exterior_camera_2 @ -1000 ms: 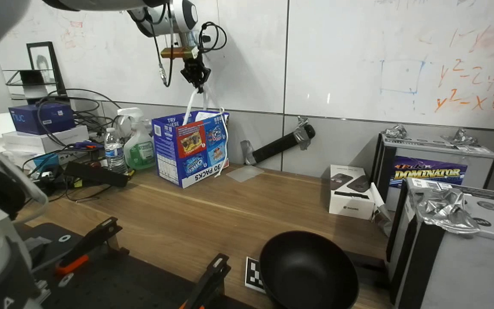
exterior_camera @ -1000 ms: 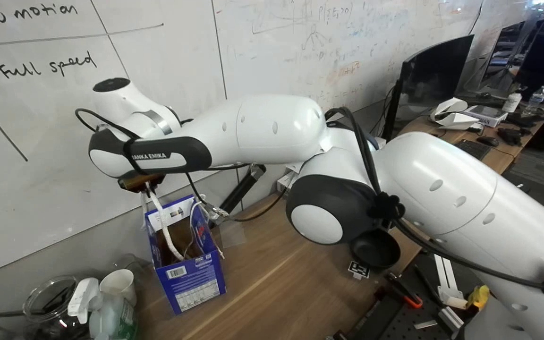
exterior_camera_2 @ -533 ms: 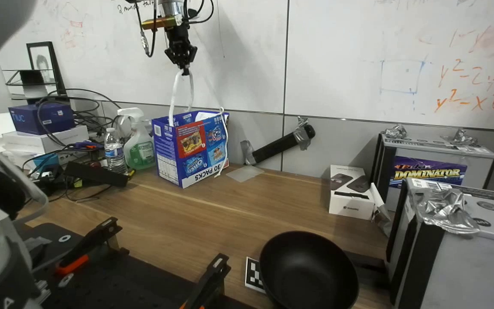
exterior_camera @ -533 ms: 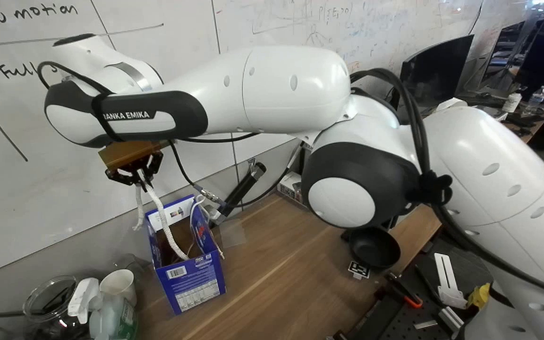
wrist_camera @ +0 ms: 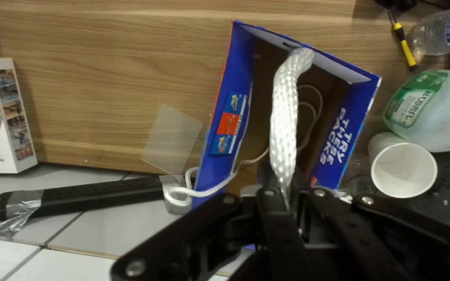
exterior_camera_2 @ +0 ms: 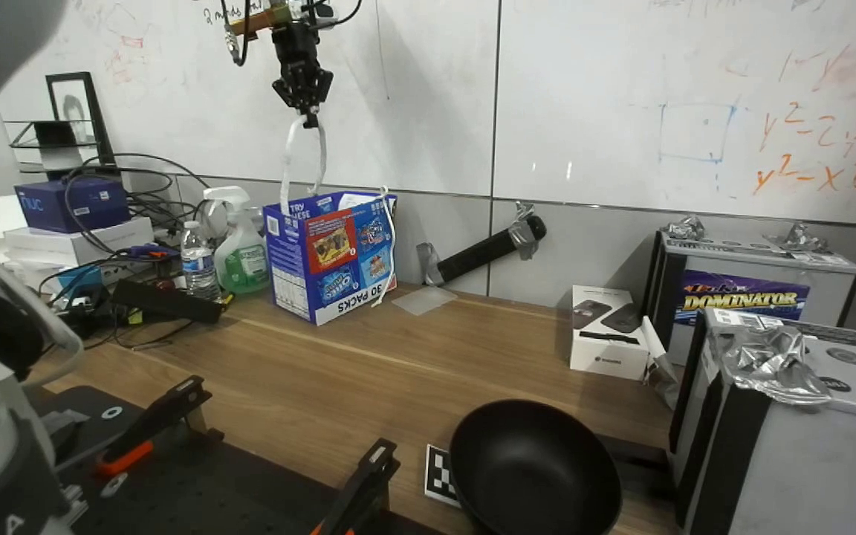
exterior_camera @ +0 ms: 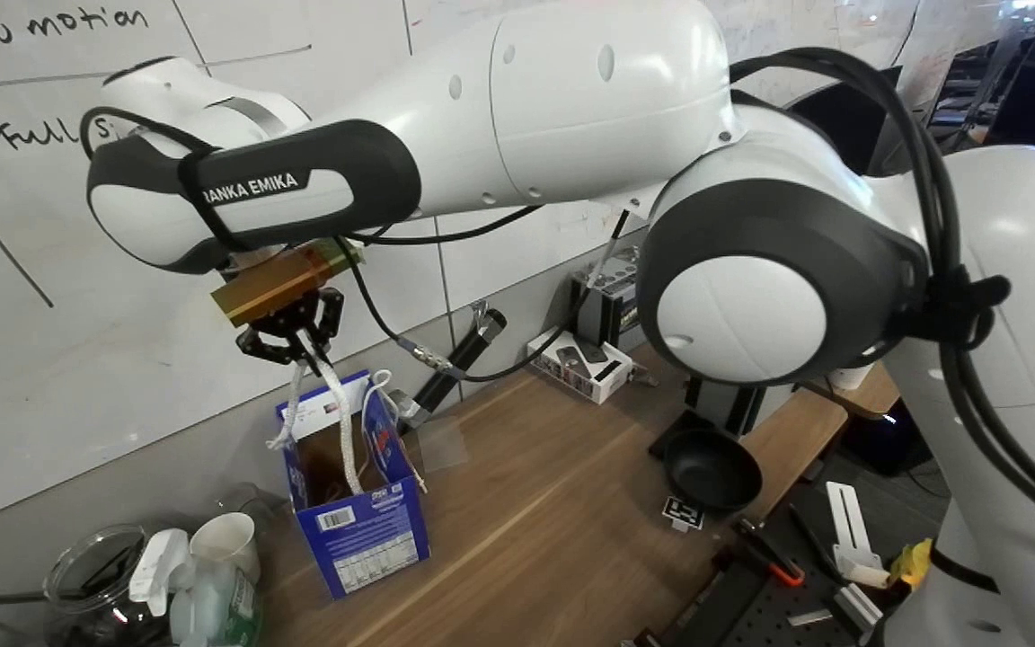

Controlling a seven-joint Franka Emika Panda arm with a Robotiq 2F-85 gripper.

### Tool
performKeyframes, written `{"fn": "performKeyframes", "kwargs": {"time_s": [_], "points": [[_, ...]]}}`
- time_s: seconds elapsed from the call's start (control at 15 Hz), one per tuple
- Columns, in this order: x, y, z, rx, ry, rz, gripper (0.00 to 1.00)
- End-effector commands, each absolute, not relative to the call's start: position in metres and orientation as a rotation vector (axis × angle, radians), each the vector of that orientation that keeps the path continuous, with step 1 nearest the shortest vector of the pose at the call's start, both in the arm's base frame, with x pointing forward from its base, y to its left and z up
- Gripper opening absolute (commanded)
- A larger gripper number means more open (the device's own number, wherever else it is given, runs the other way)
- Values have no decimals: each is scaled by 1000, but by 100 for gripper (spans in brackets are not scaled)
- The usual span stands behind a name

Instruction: Pick up the ropes and put them into the blue box.

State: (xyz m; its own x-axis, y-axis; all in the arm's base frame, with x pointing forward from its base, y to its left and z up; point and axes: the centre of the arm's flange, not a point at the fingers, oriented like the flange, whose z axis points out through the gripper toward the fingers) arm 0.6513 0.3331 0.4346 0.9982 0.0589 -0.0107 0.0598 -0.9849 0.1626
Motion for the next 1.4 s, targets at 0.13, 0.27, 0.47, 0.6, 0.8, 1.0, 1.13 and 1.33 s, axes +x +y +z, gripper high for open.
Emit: {"fn": "performKeyframes", "kwargs": {"time_s": [0.13,0.27,0.47,0.6,0.8,1.0,1.13,1.33], "points": [[613,290,424,2867,-48,7,7],[613,286,411,2860,-53,-3,7],[623,282,398,2870,-46,76,7],[633,279,391,2887,-32,143,7],[648,277,386,2912,-11,226,7],[658,273,378,2957,-20,281,7],[664,269,373,2997,-34,316,7],[672,265,366,3040,-57,369,7]]}}
